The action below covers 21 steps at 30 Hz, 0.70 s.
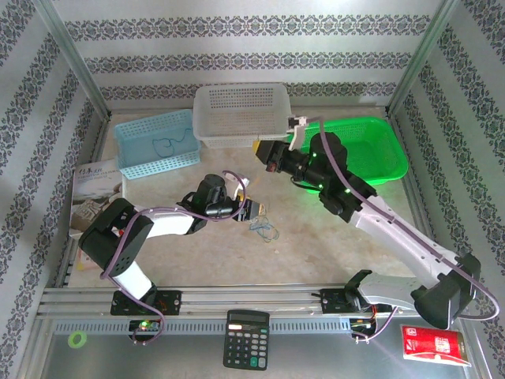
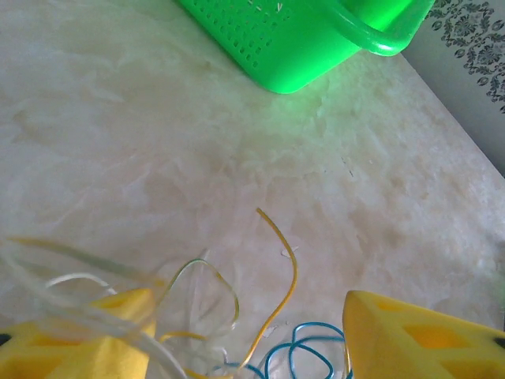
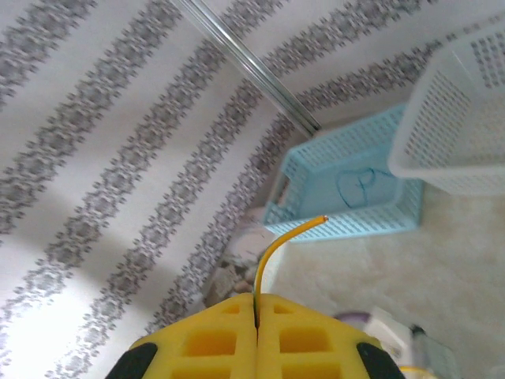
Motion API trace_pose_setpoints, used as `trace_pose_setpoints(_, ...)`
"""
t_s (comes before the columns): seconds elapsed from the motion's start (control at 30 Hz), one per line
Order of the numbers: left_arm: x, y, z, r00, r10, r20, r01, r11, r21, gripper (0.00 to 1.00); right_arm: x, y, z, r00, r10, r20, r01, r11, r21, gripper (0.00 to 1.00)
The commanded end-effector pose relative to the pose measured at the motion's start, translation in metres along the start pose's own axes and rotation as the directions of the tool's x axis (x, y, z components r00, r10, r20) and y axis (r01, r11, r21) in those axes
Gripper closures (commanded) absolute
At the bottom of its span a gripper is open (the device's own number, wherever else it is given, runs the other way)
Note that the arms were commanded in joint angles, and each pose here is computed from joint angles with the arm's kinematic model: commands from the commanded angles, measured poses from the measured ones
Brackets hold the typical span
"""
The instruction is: Untangle the cables
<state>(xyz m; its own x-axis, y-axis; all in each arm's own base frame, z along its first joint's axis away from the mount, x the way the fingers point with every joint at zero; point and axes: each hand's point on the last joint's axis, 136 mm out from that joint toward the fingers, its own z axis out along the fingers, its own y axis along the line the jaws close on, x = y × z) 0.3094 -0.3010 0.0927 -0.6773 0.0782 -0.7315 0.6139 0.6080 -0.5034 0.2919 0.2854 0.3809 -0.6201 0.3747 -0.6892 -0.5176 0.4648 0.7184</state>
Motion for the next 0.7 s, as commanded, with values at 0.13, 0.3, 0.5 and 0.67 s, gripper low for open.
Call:
trace_pose_setpoints(0.13,0.004,-0.008,0.001,1.0,0.0,0.028,-0.001,0.999,0.042,0.48,-0.051,0.066,-0.027,0.994,-0.025,0.11,0.042,0.988,-0.151,1.0)
trace_pose_setpoints(0.3,0.004,-0.011,-0.004,0.999,-0.02,0.041,0.018,0.998,0.057,0.42,-0.068,0.063,-0.034,0.985,-0.042,0.165,0.062,0.991,-0.117,1.0)
trace_pose_setpoints(0.5,-0.013,-0.026,-0.022,0.994,-0.041,0.097,0.033,0.996,0.084,0.25,-0.087,0.032,-0.042,0.973,-0.031,0.229,0.039,0.999,-0.032,1.0)
trace_pose_setpoints(0.67,-0.035,-0.042,-0.045,0.985,-0.052,0.166,0.036,0.994,0.101,0.12,-0.102,0.006,-0.048,0.96,-0.035,0.277,0.025,0.999,0.04,1.0)
